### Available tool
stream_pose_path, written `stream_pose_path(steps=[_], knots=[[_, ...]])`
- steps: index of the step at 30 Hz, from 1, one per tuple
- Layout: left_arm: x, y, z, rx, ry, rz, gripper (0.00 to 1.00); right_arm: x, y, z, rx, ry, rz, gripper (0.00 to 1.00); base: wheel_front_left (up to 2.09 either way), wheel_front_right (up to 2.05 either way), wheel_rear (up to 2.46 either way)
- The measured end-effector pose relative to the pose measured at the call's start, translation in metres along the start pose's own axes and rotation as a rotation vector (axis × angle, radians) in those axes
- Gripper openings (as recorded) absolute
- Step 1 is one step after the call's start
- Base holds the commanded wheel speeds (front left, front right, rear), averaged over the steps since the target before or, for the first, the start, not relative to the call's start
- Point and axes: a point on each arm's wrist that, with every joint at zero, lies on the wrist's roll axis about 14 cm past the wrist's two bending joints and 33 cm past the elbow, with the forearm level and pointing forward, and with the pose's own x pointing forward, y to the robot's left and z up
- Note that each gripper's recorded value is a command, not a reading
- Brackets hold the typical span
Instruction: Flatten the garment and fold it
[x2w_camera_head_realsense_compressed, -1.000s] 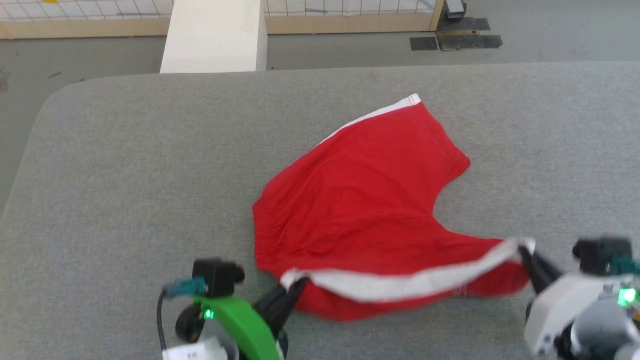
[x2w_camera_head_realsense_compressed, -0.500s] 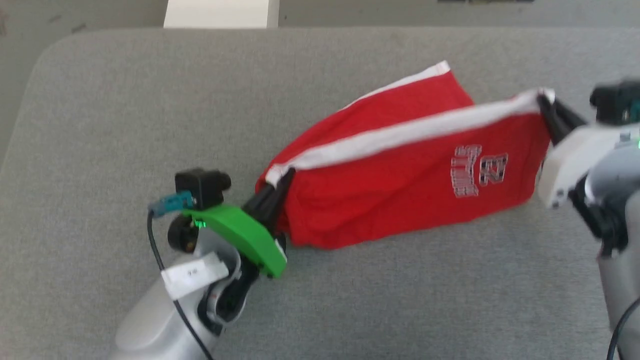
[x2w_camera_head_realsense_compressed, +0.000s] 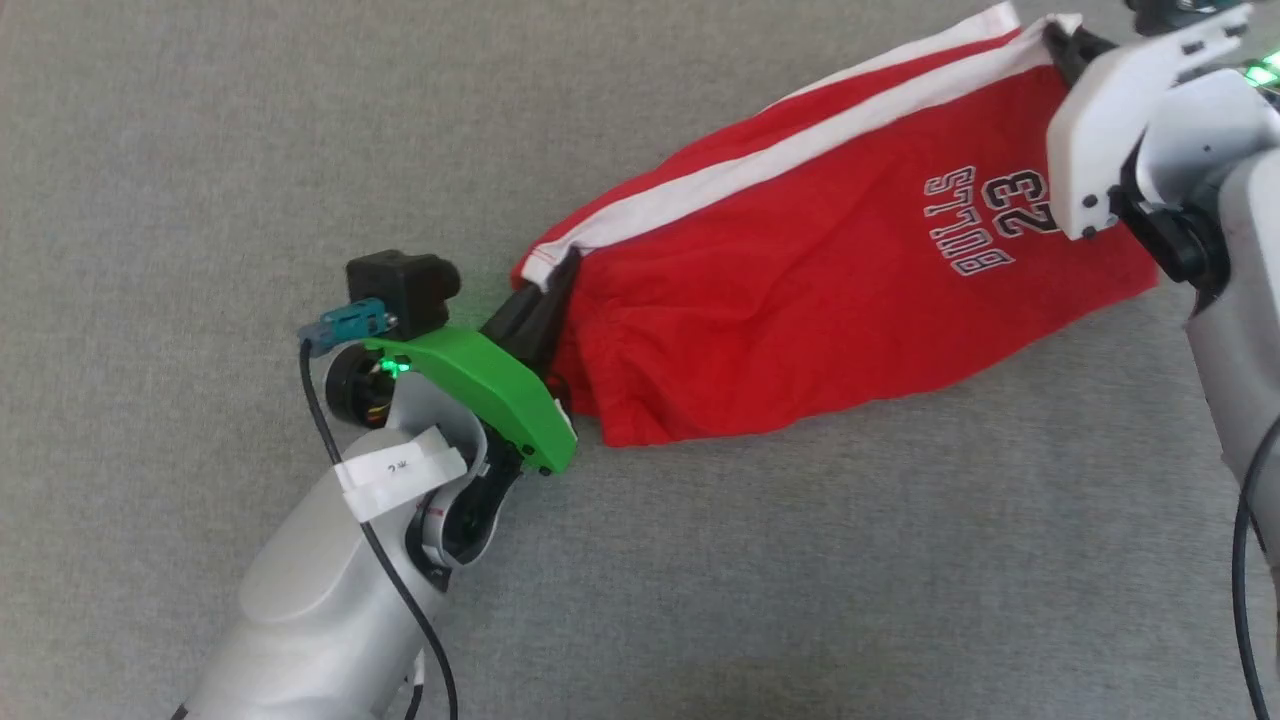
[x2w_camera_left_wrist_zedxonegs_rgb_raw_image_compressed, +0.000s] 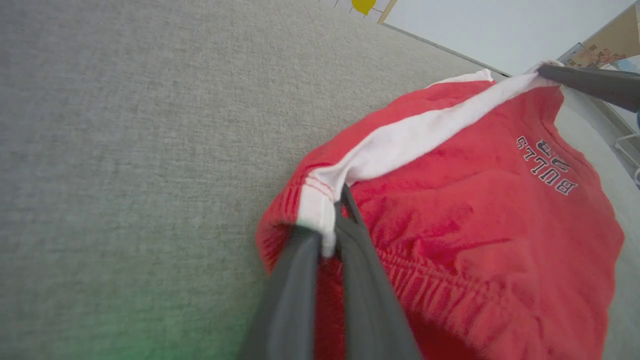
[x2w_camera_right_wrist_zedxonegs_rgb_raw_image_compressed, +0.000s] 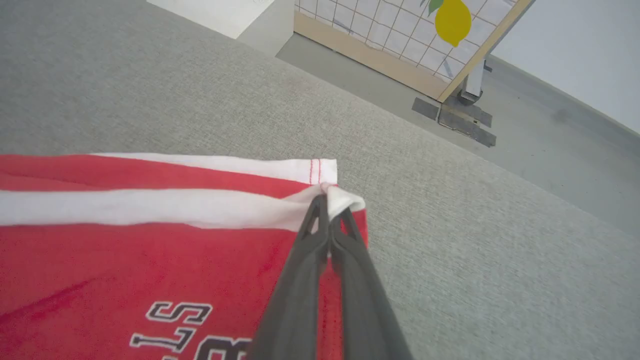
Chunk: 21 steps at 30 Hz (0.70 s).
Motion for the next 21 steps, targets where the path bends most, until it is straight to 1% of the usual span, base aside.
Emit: stream_pose_path(steps=[2, 7, 8, 9, 10, 11, 12, 13, 14, 17, 21], knots=[[0.002, 0.004, -0.005, -0.003, 0.02, 0.008, 0.0, 0.013, 0.009, -0.016, -0.017, 0.079, 0.03, 0.0, 0.0, 0.0, 0.0], [0.004, 0.011, -0.01, -0.007, 0.048, 0.022, 0.0, 0.033, 0.02, -0.033, -0.008, 0.208, 0.078, 0.0, 0.0, 0.0, 0.0], [0.004, 0.012, -0.011, -0.008, 0.052, 0.025, 0.1, 0.036, 0.021, -0.036, 0.003, 0.241, 0.084, 0.0, 0.0, 0.0, 0.0], [0.004, 0.012, -0.011, -0.007, 0.056, 0.025, 0.4, 0.038, 0.022, -0.037, 0.009, 0.262, 0.09, 0.0, 0.0, 0.0, 0.0], [0.004, 0.012, -0.012, -0.006, 0.061, 0.025, 0.8, 0.04, 0.023, -0.037, 0.015, 0.275, 0.094, 0.0, 0.0, 0.0, 0.0], [0.004, 0.012, -0.011, -0.004, 0.06, 0.024, 1.0, 0.04, 0.023, -0.037, 0.025, 0.291, 0.097, 0.0, 0.0, 0.0, 0.0], [0.004, 0.011, -0.01, -0.002, 0.057, 0.023, 1.0, 0.04, 0.024, -0.037, 0.029, 0.3, 0.101, 0.27, 0.0, 0.0, 0.0], [0.003, 0.01, -0.008, -0.001, 0.052, 0.022, 1.0, 0.039, 0.025, -0.036, 0.028, 0.302, 0.103, 0.84, 0.0, 0.0, 0.0], [0.002, 0.009, -0.006, 0.002, 0.041, 0.019, 1.0, 0.038, 0.025, -0.035, 0.032, 0.301, 0.105, 1.0, 0.0, 0.0, 0.0], [-0.004, 0.004, 0.002, 0.009, 0.001, 0.013, 1.0, 0.031, 0.026, -0.029, 0.038, 0.263, 0.109, 1.0, 0.0, 0.0, 0.0], [-0.021, -0.001, 0.007, 0.02, -0.057, 0.018, 1.0, 0.014, 0.025, -0.026, 0.06, 0.176, 0.101, 1.0, 0.0, 0.0, 0.0]])
